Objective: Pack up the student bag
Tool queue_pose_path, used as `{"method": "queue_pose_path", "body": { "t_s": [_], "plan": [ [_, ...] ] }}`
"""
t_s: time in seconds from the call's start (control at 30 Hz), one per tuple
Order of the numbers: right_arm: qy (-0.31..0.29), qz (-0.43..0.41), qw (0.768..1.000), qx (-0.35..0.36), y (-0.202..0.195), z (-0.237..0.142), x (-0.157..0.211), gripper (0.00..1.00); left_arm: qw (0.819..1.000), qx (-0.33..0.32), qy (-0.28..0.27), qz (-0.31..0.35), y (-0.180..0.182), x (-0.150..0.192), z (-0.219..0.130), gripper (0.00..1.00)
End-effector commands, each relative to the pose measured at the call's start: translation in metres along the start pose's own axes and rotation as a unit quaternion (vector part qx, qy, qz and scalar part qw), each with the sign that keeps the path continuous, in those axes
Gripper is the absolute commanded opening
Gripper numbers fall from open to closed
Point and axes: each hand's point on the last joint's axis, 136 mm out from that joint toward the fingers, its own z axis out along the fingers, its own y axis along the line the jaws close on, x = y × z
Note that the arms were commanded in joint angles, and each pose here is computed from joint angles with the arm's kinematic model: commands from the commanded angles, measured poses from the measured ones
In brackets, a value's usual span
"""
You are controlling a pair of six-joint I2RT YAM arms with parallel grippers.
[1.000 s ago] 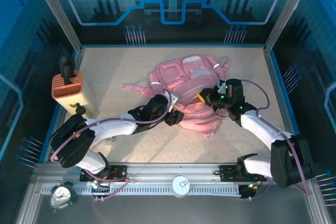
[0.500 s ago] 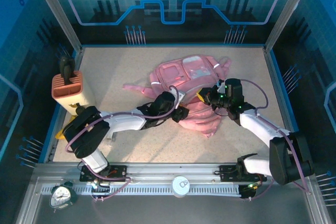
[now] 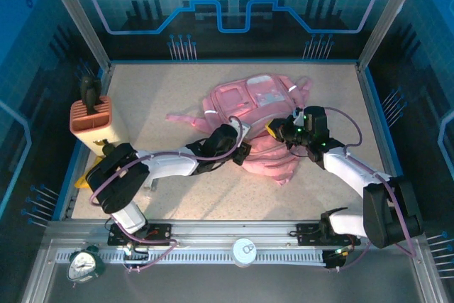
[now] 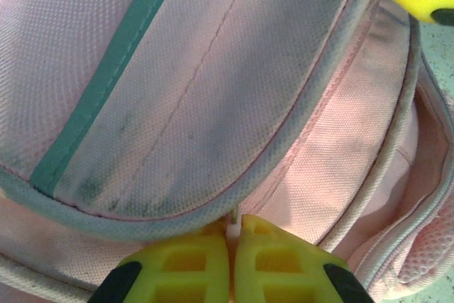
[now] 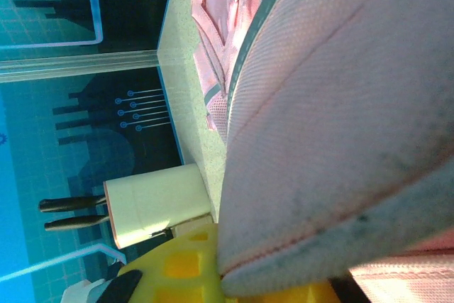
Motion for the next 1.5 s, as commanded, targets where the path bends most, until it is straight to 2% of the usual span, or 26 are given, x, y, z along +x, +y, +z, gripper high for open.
{"method": "queue_pose_path", "body": {
  "t_s": [0.0, 0.27, 0.43, 0.67, 0.87, 0.97, 1.07, 1.17, 1.23, 1.3, 1.47],
  "plan": [
    [-0.027, -0.026, 0.999, -0.030, 0.022, -0.011, -0.014, 0.00, 0.999, -0.038, 0.005, 0.002, 0.023, 0.001, -0.014, 0.00],
    [-0.036, -0.024, 0.999, -0.031, 0.022, -0.020, -0.023, 0.00, 0.997, -0.065, 0.027, -0.026, 0.069, 0.016, -0.032, 0.00],
    [-0.031, -0.031, 0.999, -0.028, 0.022, -0.018, -0.024, 0.00, 0.994, -0.100, 0.029, -0.017, 0.090, 0.009, -0.031, 0.00],
    [-0.024, -0.039, 0.999, -0.010, 0.011, -0.013, -0.024, 0.00, 0.995, -0.098, -0.006, -0.027, 0.105, -0.021, -0.027, 0.00],
    [-0.004, -0.072, 0.997, -0.004, 0.012, -0.004, -0.016, 0.00, 0.994, -0.098, -0.012, -0.039, 0.107, -0.037, -0.018, 0.00],
    [-0.004, -0.087, 0.996, 0.003, 0.007, -0.005, -0.013, 0.00, 0.996, -0.077, 0.006, -0.042, 0.098, -0.034, -0.022, 0.02],
    [0.001, -0.117, 0.993, 0.013, 0.007, -0.009, -0.007, 0.12, 0.995, -0.079, 0.016, -0.053, 0.096, -0.028, -0.032, 0.12],
    [0.008, -0.153, 0.988, 0.033, 0.006, -0.016, 0.002, 0.25, 0.993, -0.085, 0.021, -0.074, 0.095, -0.021, -0.048, 0.28],
    [0.008, -0.177, 0.984, 0.038, 0.005, -0.023, 0.008, 0.33, 0.991, -0.092, 0.027, -0.095, 0.095, -0.013, -0.060, 0.43],
    [0.016, -0.197, 0.980, 0.034, 0.005, -0.027, 0.015, 0.42, 0.989, -0.093, 0.040, -0.111, 0.094, -0.003, -0.068, 0.53],
    [0.037, -0.270, 0.961, 0.046, -0.001, -0.034, 0.037, 0.65, 0.973, -0.131, 0.079, -0.174, 0.100, 0.021, -0.092, 0.62]
  ]
}}
